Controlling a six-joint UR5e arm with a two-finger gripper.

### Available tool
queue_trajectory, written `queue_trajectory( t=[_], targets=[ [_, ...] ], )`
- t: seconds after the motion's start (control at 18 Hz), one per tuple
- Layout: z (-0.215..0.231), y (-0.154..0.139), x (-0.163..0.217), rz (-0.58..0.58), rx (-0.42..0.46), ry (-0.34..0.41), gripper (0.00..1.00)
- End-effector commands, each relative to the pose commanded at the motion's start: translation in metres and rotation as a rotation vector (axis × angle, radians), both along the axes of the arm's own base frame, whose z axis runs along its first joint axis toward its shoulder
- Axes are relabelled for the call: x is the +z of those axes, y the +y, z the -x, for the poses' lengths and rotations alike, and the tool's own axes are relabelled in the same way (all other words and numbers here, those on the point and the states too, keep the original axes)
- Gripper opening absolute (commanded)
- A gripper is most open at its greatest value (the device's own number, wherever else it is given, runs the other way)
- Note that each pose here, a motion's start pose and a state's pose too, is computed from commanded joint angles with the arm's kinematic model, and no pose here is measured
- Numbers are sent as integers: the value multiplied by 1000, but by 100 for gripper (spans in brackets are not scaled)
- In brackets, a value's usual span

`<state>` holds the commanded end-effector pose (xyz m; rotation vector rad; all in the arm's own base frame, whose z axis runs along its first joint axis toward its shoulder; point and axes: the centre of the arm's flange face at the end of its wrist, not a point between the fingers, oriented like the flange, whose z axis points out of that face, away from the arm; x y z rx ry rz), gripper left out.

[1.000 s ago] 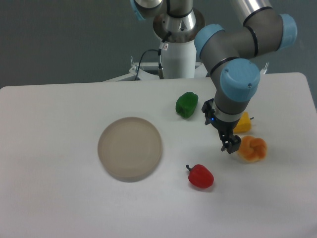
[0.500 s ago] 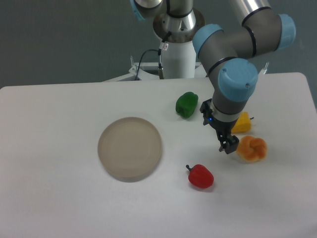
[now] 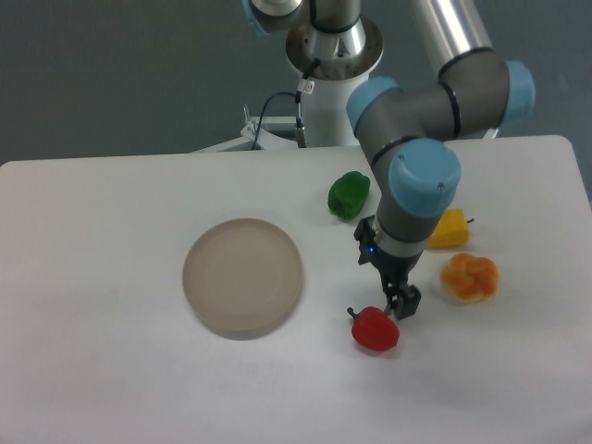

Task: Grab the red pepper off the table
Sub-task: 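Move the gripper over and down onto the red bell pepper, then close the gripper around the red bell pepper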

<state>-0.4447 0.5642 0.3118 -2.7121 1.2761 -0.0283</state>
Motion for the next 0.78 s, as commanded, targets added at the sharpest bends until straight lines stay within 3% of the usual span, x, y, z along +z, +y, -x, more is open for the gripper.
queue_trajectory(
  t=[0.22,0.44,0.78],
  targets=[
    [12,2,-21,-37,-198,48,100],
    [12,7,-59,-59,-225,73,100],
    [14,4,-79,-51,-315,65,100]
  ],
)
